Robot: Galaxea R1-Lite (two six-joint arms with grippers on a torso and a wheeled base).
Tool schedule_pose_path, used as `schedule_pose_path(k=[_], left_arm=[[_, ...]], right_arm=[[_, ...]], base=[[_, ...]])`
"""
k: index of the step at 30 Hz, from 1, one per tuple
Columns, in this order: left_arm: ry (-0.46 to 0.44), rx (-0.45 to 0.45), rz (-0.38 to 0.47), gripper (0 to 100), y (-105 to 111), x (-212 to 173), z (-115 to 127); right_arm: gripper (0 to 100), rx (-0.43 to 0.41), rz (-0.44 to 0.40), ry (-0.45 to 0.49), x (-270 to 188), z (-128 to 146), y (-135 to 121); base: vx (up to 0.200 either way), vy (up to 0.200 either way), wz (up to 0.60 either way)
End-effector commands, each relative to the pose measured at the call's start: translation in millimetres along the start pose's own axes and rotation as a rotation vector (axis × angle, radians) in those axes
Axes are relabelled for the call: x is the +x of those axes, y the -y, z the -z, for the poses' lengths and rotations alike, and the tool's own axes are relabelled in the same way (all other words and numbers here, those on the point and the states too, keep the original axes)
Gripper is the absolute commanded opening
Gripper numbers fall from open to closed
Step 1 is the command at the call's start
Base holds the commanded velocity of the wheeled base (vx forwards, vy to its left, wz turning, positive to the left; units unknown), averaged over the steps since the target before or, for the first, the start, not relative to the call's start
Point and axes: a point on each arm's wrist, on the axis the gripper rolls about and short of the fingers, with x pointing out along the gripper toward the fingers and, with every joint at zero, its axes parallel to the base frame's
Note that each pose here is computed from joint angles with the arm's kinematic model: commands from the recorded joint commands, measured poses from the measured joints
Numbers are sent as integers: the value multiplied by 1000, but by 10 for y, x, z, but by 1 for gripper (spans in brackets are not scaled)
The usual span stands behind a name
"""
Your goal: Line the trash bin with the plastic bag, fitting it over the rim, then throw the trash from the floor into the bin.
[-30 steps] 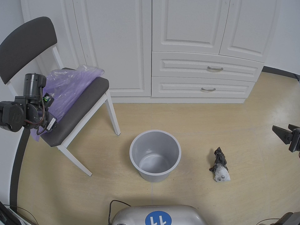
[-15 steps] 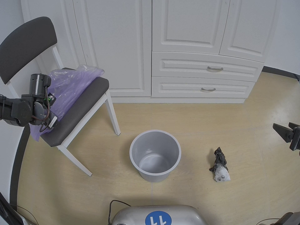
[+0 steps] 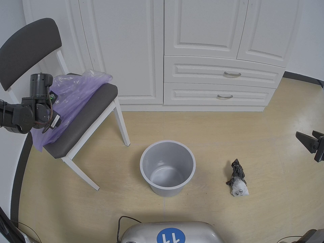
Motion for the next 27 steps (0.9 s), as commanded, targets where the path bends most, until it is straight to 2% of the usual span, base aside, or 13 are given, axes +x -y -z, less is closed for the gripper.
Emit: schedule_pose_path(k=[1, 10, 11, 15, 27], left_arm=[[38, -43, -55, 100, -246, -138, -26], [-15, -28, -39, 100, -122, 103, 45], [-26, -24, -29, 100, -28, 199, 76], [-11, -28, -24, 100, 49, 242, 80], [-5, -34, -28, 100, 91, 309, 77]], right_arm=[[100, -5, -7, 4, -5, -9, -5], [100, -12, -40, -16, 26, 14, -36], [100, -14, -41, -18, 30, 15, -36], [100, -14, -41, -20, 27, 22, -35], [100, -15, -53, -61, 97, 78, -35]], base=[[0, 0, 0], [0, 0, 0], [0, 0, 0], [0, 0, 0], [0, 0, 0]])
